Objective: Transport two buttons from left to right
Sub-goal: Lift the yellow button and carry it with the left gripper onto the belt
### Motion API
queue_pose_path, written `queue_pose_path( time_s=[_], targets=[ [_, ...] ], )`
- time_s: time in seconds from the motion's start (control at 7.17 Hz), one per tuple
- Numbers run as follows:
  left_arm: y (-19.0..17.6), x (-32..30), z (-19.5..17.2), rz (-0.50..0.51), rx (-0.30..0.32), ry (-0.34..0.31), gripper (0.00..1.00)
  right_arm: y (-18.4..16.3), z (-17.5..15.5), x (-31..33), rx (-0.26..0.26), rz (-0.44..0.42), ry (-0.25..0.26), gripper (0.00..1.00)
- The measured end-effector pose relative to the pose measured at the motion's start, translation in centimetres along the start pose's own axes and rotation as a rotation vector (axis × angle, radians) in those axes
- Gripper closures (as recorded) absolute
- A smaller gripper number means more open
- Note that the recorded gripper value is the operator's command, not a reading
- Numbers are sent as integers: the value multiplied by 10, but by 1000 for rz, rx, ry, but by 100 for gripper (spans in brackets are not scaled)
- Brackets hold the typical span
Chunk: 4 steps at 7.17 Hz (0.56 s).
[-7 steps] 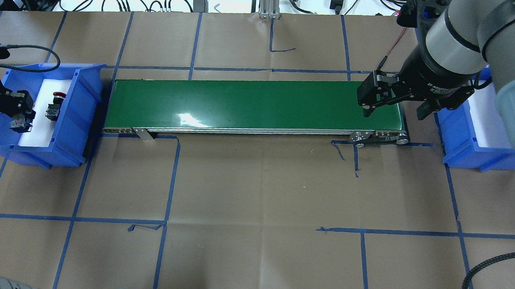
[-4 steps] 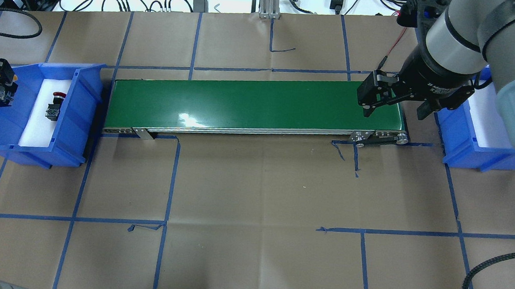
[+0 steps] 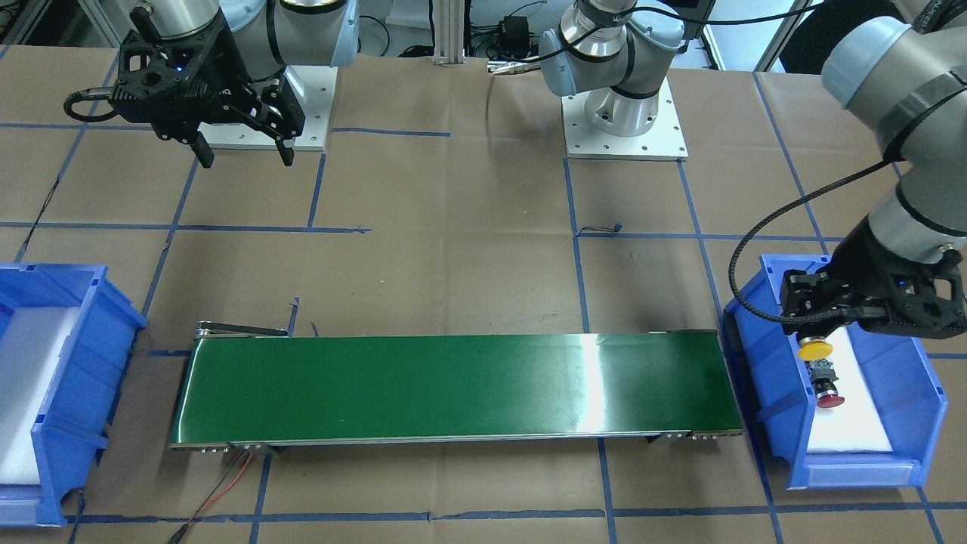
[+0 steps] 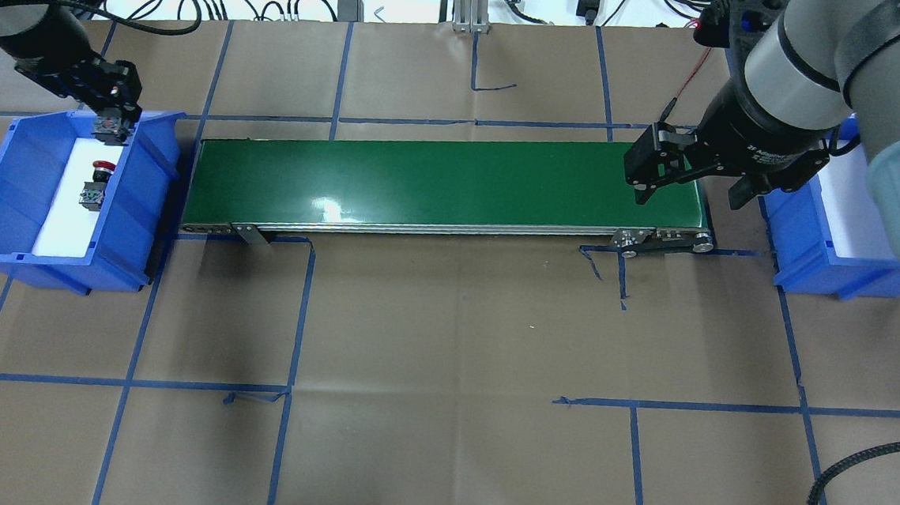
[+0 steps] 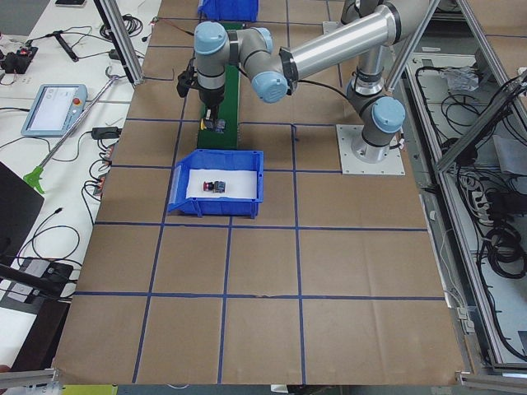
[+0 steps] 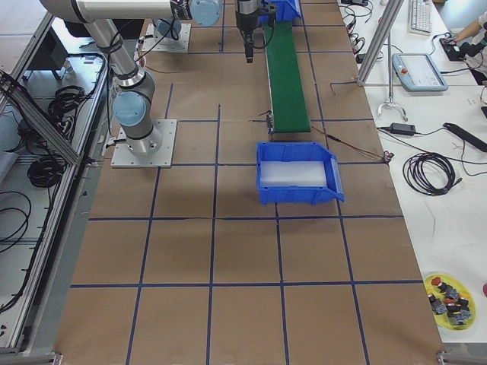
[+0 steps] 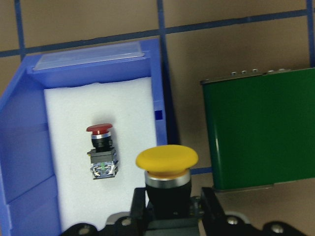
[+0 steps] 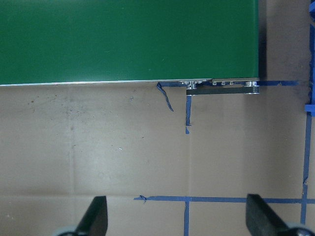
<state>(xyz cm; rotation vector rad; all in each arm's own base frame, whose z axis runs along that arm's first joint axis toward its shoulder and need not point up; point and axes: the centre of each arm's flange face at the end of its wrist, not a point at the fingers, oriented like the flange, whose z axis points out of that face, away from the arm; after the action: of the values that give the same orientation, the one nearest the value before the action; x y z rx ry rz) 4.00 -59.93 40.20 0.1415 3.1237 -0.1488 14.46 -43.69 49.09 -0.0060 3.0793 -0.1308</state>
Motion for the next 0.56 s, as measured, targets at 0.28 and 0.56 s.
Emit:
queue_pose_path(
  time_s=[0.28,0.56],
  targets=[
    [-14,79,24,-52,-29,14,100,0,1,0,-1,1,-1,0],
    [-23,130,66,-56,-39,-6,100,0,1,1,-3,2,-1,0]
  ],
)
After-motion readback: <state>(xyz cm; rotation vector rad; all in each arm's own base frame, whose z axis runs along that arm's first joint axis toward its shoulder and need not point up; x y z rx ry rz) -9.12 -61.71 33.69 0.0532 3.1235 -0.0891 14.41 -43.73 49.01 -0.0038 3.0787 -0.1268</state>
